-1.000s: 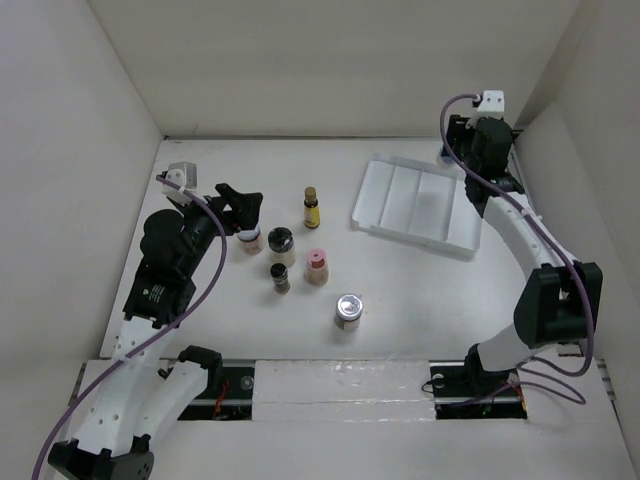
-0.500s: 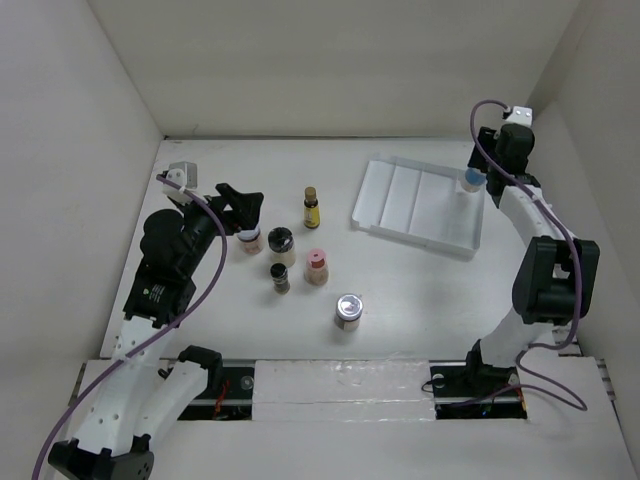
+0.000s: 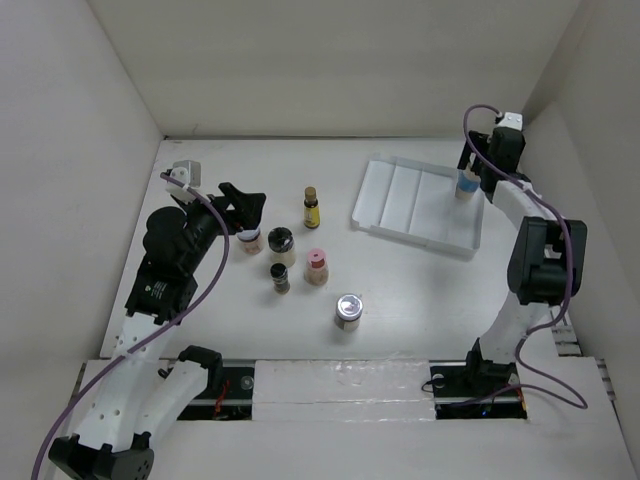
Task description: Organize the condiment bottles
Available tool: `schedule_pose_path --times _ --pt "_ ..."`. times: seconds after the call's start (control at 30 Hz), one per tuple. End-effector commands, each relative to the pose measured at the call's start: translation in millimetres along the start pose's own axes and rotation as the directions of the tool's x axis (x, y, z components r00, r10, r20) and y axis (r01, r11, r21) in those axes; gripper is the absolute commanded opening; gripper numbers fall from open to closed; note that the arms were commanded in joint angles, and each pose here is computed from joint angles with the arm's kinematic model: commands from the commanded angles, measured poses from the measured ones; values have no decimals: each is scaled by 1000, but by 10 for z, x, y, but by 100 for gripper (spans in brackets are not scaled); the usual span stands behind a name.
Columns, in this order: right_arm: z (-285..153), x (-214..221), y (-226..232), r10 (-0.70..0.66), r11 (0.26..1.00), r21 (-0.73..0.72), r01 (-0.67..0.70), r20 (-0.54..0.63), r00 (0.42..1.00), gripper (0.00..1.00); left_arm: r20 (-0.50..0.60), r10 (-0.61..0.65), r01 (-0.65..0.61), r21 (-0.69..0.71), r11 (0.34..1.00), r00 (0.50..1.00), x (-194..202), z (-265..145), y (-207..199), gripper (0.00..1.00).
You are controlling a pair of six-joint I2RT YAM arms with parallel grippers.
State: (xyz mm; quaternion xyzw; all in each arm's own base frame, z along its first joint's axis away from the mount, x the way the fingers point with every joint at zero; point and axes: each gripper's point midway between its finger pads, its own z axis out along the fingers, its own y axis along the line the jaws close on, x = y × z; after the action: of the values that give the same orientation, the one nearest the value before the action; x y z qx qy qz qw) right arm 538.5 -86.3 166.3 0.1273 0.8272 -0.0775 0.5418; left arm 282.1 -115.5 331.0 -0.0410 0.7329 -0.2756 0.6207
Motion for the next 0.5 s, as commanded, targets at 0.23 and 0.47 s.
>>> schedule_pose_path --times 0.23,0.47 --pt "-1162 -1278 836 -27 972 -211 108 357 934 89 39 4 -6 40 999 999 -91 9 -71 89" --pt "-1924 -544 3021 -103 498 -784 371 371 923 24 51 5 -7 36 999 999 -119 -12 -69 89"
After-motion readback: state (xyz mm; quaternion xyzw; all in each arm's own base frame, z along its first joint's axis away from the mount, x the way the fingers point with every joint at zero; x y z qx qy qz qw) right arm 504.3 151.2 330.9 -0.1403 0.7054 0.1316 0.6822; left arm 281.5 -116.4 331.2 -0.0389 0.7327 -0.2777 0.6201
